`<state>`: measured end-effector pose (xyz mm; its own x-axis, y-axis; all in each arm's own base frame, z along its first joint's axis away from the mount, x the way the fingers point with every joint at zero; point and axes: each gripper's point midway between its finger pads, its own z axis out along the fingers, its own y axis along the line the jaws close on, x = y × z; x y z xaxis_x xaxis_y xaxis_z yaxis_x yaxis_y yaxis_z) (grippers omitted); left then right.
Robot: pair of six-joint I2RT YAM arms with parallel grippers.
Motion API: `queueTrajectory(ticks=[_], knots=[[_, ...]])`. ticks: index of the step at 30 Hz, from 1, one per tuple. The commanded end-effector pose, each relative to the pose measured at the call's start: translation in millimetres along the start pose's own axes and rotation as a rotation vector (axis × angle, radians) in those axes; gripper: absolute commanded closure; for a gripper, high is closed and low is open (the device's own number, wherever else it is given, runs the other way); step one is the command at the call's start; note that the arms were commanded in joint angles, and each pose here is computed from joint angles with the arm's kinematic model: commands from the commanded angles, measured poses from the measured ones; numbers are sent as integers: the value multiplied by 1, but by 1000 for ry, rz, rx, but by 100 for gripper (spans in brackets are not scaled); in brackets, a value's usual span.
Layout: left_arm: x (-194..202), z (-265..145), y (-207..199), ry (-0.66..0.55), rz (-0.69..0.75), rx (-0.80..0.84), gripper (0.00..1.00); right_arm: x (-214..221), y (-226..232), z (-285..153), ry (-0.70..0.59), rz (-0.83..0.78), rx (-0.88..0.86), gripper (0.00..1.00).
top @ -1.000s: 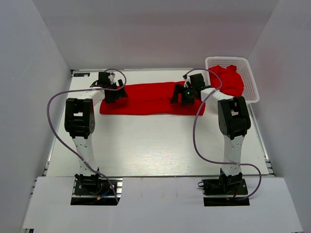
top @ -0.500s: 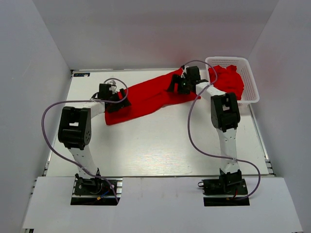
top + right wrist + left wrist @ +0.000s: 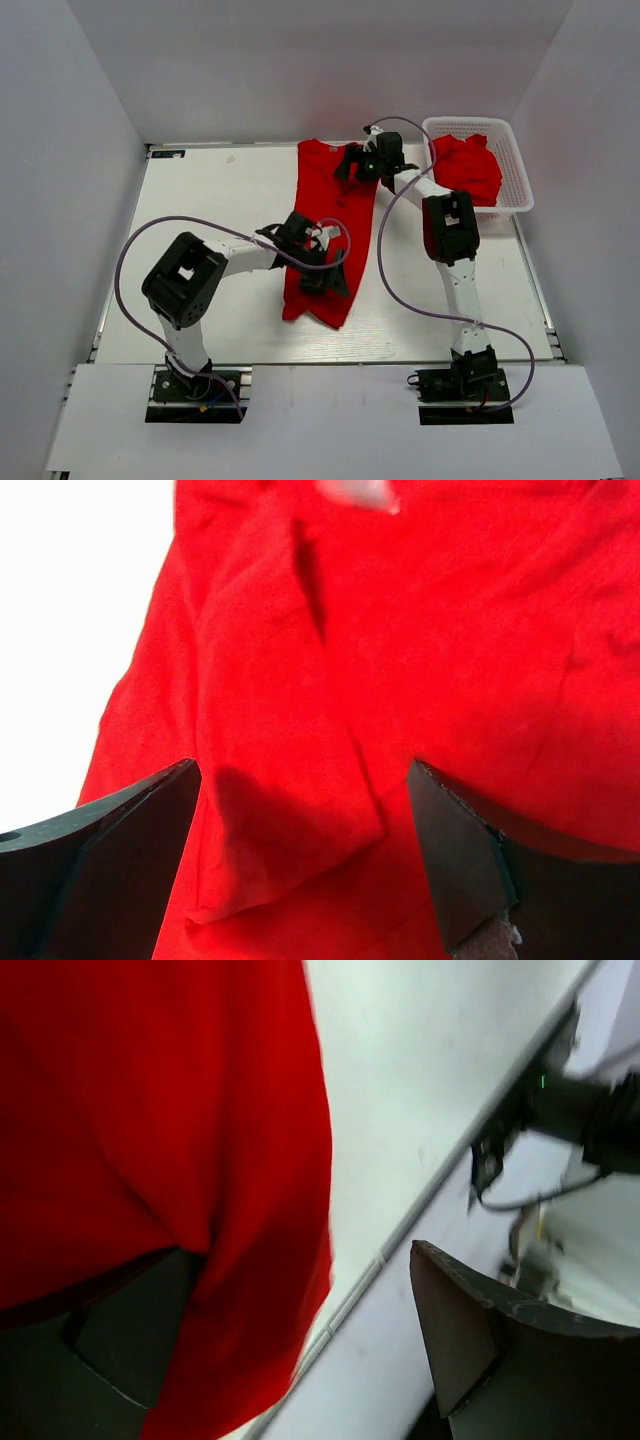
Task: Fold and stack the t-shirts
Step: Rotate the tshirt 90 degrees
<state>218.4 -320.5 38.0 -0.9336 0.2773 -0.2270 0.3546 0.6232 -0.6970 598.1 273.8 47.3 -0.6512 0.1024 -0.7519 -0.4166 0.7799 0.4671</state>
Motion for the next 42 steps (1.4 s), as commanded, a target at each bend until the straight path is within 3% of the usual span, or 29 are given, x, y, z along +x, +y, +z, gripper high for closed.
queueTrajectory(ticks=[1,4,10,15,17,22,24,32,42], knots=[[107,-1,24,357,-191,-137,0,-7,-12,-3,7,-136,38,10],[85,0,9,308,-74,-147,0,-23,0,-25,3,-202,42,10],[2,-28,-39,29,147,-119,0,-37,37,-57,13,-271,-9,10],[-51,-82,-19,-204,170,-413,0,-22,54,-77,84,-321,46,10],[-75,-119,-4,-354,126,-562,0,-24,64,-88,69,-291,104,10],[-91,-211,67,-618,-108,-929,0,18,62,-99,119,-207,204,10],[-96,-228,84,-707,-157,-943,0,42,67,-98,158,-183,218,10],[-95,-240,157,-680,-344,-882,0,88,58,-76,256,-134,263,10],[-87,-249,178,-665,-362,-836,0,95,10,-23,300,-123,357,10]])
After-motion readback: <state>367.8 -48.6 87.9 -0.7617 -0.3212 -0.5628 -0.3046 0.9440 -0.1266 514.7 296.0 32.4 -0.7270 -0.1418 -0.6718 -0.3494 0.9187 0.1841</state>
